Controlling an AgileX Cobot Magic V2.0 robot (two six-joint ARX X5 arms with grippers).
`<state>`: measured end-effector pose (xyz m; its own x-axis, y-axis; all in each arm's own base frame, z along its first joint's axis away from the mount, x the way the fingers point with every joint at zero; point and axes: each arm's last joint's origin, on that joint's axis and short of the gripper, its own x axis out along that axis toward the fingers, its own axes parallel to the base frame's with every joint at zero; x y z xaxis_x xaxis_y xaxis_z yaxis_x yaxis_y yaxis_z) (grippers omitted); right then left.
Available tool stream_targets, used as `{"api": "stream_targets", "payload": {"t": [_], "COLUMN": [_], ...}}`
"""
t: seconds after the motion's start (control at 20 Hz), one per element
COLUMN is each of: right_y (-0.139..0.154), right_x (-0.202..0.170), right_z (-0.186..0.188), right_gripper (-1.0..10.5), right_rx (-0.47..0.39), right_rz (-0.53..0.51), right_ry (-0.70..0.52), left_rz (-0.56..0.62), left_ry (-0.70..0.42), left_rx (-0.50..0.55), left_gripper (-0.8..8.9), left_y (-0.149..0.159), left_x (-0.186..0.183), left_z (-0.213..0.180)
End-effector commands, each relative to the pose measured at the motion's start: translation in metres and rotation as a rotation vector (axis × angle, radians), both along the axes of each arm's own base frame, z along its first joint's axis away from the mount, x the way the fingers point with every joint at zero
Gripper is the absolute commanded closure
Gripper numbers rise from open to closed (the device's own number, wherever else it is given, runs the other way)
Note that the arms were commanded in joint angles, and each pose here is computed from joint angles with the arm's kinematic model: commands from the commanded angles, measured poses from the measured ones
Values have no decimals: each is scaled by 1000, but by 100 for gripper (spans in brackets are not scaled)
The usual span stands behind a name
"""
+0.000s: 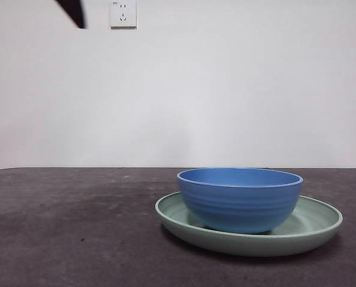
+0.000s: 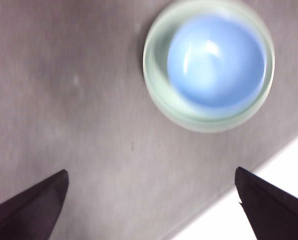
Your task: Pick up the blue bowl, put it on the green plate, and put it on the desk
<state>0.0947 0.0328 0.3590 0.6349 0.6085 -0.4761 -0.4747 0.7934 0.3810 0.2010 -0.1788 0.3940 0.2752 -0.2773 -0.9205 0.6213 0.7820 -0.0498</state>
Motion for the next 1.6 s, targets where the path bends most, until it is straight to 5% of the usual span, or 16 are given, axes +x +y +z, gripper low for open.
{"api": "stream_targets", "payload": {"t": [0.05, 0.5, 0.85, 1.15, 1.6], "right_y": [0, 0, -1, -3, 16], "right_x": [-1, -1, -2, 15, 109], "right_z": [5, 5, 1, -17, -96], "right_gripper": [325, 325, 325, 327, 339], "right_rx": [-5, -9, -44, -193, -325], "right_rz": [7, 8, -38, -173, -115], "right_ry": [-27, -26, 14, 207, 583], "left_rz": [-9, 4, -18, -29, -28], "left_ry": [-81, -429, -442, -436, -435], "left_rx": [-68, -395, -461, -469, -469], "left_gripper": [283, 283, 283, 283, 283], "left_y": [15, 84, 91, 91, 91], "left_x": [-20, -97, -107, -107, -108], "left_z": [1, -47, -53, -53, -53]}}
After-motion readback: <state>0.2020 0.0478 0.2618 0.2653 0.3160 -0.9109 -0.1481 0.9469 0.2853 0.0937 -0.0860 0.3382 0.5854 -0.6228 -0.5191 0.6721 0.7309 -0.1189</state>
